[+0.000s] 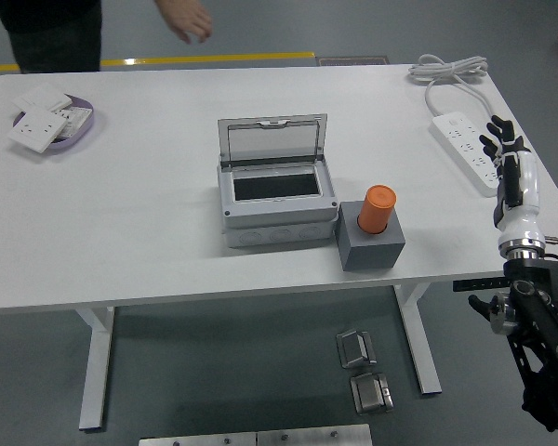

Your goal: Pick up the cylinder from the cube,place it in the box,flap close box

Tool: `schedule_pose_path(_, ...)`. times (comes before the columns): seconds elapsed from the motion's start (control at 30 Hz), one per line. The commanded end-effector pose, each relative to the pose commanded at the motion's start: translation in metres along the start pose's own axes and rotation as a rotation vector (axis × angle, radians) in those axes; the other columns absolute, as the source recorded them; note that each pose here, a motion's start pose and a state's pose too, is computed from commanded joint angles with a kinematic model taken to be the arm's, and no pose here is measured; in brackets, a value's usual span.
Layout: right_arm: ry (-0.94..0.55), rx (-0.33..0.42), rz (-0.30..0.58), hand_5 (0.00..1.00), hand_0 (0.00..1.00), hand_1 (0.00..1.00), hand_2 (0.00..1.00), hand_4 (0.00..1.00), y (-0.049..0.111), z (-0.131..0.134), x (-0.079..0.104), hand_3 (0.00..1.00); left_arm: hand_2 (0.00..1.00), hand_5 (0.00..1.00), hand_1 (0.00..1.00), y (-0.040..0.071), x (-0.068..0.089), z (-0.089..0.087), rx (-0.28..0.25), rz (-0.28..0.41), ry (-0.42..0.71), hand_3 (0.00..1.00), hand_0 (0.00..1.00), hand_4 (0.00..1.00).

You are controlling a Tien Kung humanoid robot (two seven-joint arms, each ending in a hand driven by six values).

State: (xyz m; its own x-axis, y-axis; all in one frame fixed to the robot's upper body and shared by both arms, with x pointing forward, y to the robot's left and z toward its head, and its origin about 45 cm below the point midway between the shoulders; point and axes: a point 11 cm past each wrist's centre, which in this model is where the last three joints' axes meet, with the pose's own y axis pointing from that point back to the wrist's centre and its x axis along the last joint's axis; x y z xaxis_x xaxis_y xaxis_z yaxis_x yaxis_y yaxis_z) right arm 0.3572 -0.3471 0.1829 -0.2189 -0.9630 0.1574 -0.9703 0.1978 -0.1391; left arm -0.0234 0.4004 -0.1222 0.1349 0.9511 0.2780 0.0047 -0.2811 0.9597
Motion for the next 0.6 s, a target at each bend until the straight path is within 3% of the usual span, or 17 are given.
schedule_pose_path(0.03,0.015,0.0,-0.017,0.551,0.848,0.762,0.784,0.957,0.0,-0.001,-0.006,0.764,0.577,0.3,0.623,0.0,0.0,0.0,0.001,0.0,0.0,0.612,0.597,0.671)
schedule_pose_path(0.2,0.043,0.008,-0.066,0.551,0.848,0.762,0.784,0.957,-0.001,-0.003,-0.023,0.764,0.577,0.3,0.623,0.0,0.0,0.0,-0.001,-0.002,-0.001,0.612,0.597,0.671)
schedule_pose_path(0.23,0.042,0.009,-0.073,0.142,0.843,0.761,0.778,0.777,0.0,-0.003,-0.026,0.766,0.576,0.3,0.623,0.0,0.0,0.001,-0.002,-0.002,-0.001,0.612,0.597,0.671)
schedule_pose_path(0.6,0.005,0.017,-0.116,0.102,0.843,0.764,0.778,0.744,0.007,0.0,-0.043,0.768,0.574,0.305,0.623,0.0,0.001,0.002,-0.002,-0.004,0.0,0.609,0.597,0.675)
